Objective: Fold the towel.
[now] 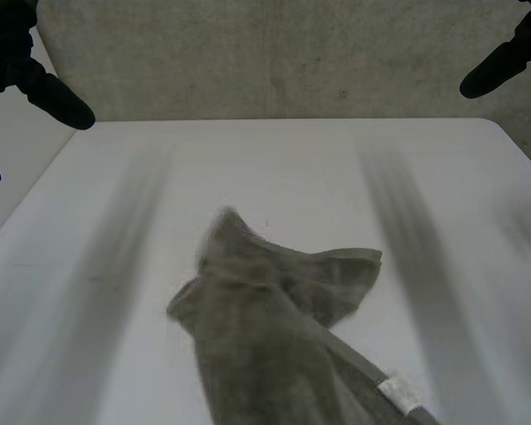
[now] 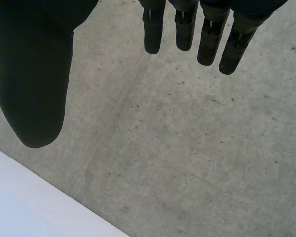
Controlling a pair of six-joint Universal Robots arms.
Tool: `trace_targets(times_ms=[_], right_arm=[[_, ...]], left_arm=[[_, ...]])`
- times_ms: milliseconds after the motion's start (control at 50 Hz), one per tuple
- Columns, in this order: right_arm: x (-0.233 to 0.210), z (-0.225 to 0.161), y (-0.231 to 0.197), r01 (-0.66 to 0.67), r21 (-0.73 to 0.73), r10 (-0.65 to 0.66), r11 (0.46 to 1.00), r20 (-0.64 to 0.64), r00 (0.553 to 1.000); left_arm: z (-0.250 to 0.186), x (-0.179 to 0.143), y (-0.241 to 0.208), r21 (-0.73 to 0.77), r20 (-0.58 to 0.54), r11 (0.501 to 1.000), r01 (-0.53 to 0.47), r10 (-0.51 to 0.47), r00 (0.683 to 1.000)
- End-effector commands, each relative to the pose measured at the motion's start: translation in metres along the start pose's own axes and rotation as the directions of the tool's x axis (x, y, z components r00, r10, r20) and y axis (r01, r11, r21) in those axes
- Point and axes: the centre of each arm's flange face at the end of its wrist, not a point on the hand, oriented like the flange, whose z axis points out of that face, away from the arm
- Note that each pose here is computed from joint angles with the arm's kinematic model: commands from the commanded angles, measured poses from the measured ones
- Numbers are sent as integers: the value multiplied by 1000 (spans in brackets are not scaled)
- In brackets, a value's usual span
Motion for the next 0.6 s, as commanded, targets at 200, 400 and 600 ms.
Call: trace_targets(times_ms=[200, 400, 600], right_arm=[[-4, 1, 6, 14, -15, -14, 1000, 26, 1000], [-30, 7, 37, 102, -102, -83, 990, 179, 980], [-71, 12, 96, 105, -287, -7, 952, 321, 947]], left_arm=[[0, 2, 2, -4, -9, 1000, 1, -1, 1000], [10, 11, 25, -56, -79, 998, -28, 23, 997], [24, 10, 117, -338, -100, 937, -82, 51, 994]])
